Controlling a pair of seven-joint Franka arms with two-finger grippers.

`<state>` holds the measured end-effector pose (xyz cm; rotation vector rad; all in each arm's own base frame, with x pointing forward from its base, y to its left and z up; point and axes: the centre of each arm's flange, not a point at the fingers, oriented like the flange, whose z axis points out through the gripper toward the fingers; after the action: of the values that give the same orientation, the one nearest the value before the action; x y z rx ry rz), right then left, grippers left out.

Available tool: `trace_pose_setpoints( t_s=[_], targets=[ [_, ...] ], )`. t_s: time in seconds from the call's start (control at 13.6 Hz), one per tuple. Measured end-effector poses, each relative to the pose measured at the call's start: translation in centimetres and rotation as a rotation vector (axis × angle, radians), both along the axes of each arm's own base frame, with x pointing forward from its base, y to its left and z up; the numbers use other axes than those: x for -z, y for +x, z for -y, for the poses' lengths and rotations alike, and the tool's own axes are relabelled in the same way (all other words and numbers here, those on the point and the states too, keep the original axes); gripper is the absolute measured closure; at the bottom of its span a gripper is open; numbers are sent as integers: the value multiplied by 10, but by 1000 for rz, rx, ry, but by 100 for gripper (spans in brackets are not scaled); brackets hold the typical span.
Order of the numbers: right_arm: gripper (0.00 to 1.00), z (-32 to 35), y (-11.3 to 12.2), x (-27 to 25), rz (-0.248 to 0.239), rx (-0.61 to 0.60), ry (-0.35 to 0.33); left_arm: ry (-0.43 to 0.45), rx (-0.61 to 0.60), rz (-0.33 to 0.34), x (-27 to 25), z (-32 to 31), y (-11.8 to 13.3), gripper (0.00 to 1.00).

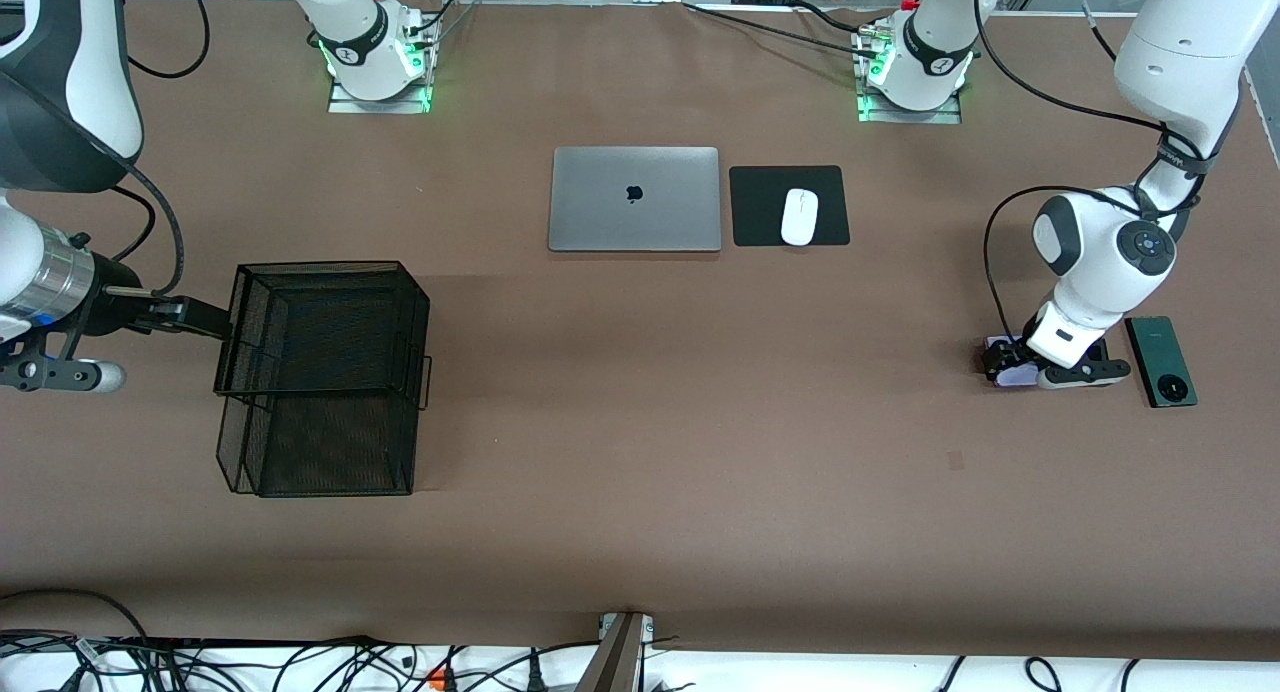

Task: Place phones with both arms
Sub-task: 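Lift and carry the white phone toward the laptop with the left gripper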

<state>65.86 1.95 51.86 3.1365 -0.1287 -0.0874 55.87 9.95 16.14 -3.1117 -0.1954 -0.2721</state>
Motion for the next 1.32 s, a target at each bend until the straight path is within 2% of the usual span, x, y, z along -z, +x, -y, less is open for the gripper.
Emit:
trace_pose_setpoints(
  t_s=[0.15,0.29,0.44,0.66,0.88,1.32],
  targets=[
    [0,0,0,0,0,0,0,-12,18,-53,-16,9,24,15],
    [0,0,0,0,0,0,0,-22,40,-85,-53,28,62,15],
    [0,1,0,0,0,1,0,-28,53,-75,-88,65,91,15],
    [0,2,0,0,0,3,-1,-48,59,-54,-100,162,108,15],
    [0,3,0,0,0,4,-1,-76,40,-70,-86,285,94,15],
    [0,2,-1,0,-6,5,4,-121,-61,-83,-65,517,33,15]
  ],
)
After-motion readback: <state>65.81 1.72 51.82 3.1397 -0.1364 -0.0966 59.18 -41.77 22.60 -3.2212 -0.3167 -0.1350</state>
